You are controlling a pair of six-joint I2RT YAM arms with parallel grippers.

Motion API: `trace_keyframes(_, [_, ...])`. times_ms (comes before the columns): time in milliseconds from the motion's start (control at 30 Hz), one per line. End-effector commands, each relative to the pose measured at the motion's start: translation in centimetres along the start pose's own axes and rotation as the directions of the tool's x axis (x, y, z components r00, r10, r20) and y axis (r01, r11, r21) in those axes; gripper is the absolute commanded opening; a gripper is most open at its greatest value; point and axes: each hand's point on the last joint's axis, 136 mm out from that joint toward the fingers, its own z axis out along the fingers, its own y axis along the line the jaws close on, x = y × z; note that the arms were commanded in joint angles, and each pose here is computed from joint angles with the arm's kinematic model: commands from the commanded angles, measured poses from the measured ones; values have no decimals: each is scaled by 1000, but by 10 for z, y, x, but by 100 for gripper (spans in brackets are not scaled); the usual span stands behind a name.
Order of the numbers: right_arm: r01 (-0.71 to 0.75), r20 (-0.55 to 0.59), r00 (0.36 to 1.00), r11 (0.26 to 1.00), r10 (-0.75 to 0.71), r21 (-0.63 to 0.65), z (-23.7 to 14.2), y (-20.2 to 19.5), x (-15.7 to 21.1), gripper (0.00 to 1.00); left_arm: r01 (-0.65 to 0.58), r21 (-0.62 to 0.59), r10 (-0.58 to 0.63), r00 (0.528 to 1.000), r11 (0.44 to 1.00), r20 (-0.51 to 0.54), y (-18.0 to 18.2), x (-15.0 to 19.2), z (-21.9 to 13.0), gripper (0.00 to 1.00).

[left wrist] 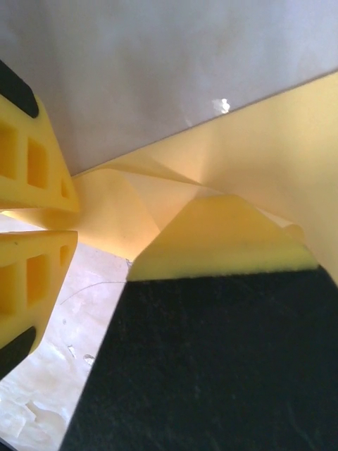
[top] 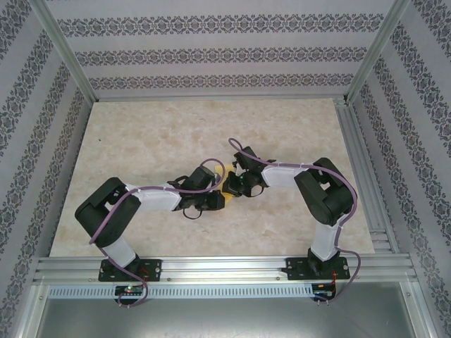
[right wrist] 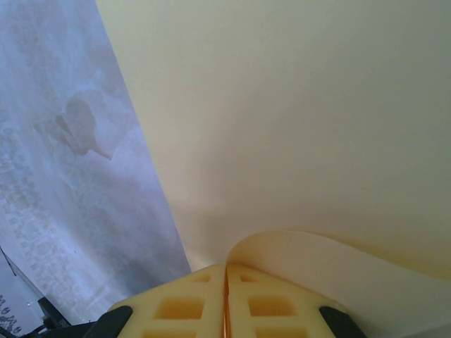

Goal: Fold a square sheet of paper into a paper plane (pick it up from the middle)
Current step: Third fold the triangle at the center of the table.

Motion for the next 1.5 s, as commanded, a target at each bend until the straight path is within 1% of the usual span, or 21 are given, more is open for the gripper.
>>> trace_keyframes(0, [11, 19, 1000, 1000, -11, 26, 4, -7, -8, 10, 6, -34, -7, 1000, 999, -12, 8, 9, 5, 15])
trace_keyframes(267, [6, 17, 1000, 999, -7, 40, 5, -11, -7, 10, 11, -57, -11, 1000, 998, -13, 13, 14, 2, 12])
trace_keyframes(367, [5, 17, 1000, 999, -6, 43, 5, -11, -7, 10, 1, -19, -1, 1000, 1000, 14, 1, 7, -5, 13])
trace_keyframes(467, [4, 17, 1000, 999, -5, 46, 6, -12, -8, 10, -12, 45, 10, 999, 999, 51, -16, 1, -15, 14])
trace_keyframes(533, [3, 17, 1000, 999, -4, 46, 6, -12, -8, 10, -14, 66, 10, 998, 998, 66, -21, -1, -18, 15])
trace_keyframes(700, [2, 15, 1000, 999, -3, 49, 6, -12, -8, 10, -15, 88, 11, 999, 996, 53, -25, 2, -13, 16])
trace_keyframes(1067, [1, 14, 1000, 999, -1, 52, 7, -13, -8, 9, 21, -26, -21, 1000, 999, -9, 4, 15, 8, 14])
trace_keyframes(1133, [2, 14, 1000, 999, -2, 52, 6, -13, -8, 10, 20, -67, -22, 1000, 998, -19, 13, 18, 10, 14])
trace_keyframes(1233, [-1, 15, 1000, 999, 0, 53, 6, -13, -8, 10, 17, -85, -19, 1000, 996, -23, 17, 20, 9, 13])
trace_keyframes(1333, [0, 13, 1000, 999, -1, 55, 6, -14, -8, 10, 8, -48, -8, 1000, 999, 1, 6, 14, 2, 13])
trace_keyframes(1467, [-1, 13, 1000, 998, 0, 56, 7, -14, -8, 10, -5, 60, 3, 999, 998, 44, -22, 2, -9, 15])
